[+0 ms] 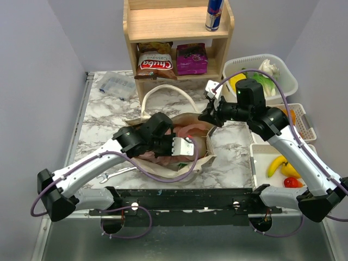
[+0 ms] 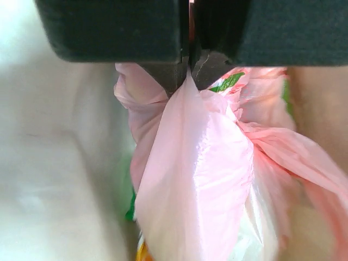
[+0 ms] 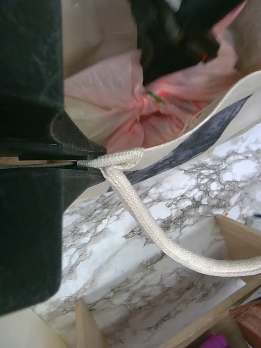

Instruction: Untie the knot of the grocery bags and take out the mixed food

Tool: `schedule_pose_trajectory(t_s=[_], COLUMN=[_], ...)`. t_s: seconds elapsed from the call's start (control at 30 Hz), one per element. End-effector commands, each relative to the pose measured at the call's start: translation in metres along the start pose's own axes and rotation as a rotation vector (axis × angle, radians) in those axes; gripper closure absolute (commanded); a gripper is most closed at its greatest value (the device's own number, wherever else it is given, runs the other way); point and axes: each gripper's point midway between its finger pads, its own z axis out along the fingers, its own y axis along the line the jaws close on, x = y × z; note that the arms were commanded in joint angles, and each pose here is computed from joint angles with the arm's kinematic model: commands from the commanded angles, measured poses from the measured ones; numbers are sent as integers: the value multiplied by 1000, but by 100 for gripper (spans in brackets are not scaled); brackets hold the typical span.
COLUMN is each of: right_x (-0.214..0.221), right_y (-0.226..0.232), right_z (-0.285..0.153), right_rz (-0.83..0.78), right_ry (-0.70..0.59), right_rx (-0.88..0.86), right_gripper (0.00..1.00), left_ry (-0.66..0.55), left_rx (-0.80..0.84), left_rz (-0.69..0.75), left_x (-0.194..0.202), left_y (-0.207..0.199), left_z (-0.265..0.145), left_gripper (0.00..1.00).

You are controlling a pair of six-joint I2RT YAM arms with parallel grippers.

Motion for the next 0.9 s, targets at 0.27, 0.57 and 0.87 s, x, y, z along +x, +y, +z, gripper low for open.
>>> schedule_pose_trajectory(t_s=[0.27, 0.57, 0.87], right_x=[-13, -41, -118], right_y=[-27, -54, -100], right_z=[25, 25, -56], right_rz=[36, 87, 86], right_ry=[-45, -70, -157], right_rx=[80, 186, 499], right_gripper=[99, 45, 6], left_ry=[-616, -778, -633], left_rx=[-73, -260, -521], left_rz=[-44, -83, -4], left_x=[-152, -195, -160], left_y=[32, 75, 126], left_z=[-201, -279, -280], left_gripper=[100, 100, 100])
